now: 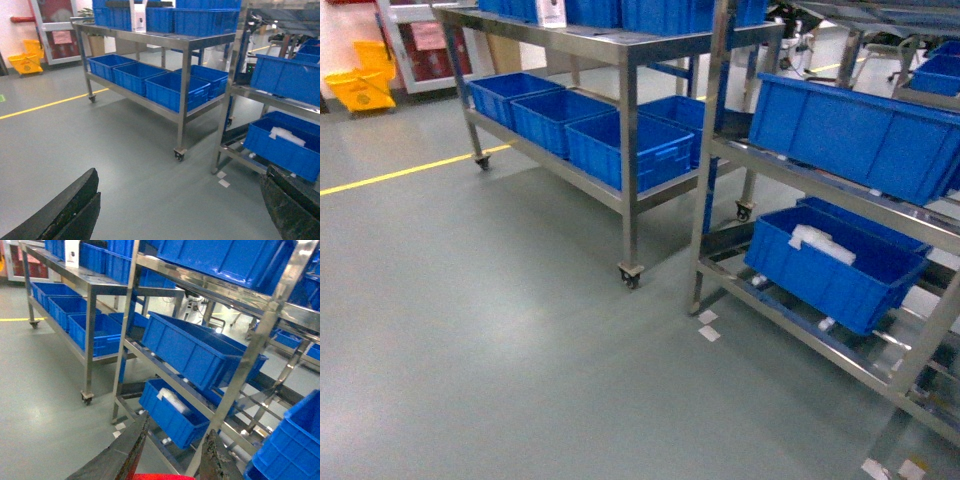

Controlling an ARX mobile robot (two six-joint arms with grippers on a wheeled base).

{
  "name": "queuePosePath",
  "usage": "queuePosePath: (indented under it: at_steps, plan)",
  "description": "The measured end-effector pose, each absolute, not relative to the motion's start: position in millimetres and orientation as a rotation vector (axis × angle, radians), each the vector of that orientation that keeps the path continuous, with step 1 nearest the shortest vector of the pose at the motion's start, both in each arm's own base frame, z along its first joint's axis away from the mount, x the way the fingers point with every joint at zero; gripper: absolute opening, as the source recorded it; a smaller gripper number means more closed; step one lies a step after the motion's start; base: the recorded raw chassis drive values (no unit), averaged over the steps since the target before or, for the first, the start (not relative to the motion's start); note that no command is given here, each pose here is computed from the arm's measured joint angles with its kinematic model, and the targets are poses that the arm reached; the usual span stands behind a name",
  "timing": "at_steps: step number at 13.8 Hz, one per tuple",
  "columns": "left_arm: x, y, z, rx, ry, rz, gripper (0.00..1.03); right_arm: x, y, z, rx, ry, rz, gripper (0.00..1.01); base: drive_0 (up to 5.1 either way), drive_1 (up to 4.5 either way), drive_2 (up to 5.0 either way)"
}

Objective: Pick red block from blue box to shelf

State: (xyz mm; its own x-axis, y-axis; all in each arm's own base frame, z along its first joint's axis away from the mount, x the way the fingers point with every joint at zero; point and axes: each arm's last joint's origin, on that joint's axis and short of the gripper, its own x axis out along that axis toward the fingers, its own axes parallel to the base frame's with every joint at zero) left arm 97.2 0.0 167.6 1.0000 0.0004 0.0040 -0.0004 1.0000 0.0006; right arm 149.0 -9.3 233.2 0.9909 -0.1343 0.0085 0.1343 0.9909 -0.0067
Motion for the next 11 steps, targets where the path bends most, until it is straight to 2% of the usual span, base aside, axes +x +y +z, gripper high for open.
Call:
queuePosePath:
  at_steps: [11]
  plan:
    - [97.2, 0.0, 167.5, 0.001, -0.004, 0.001, 0.98, 149.0, -9.3, 233.3, -0.007, -0.008, -0.135, 0.27, -1.6, -1.61, -1.6]
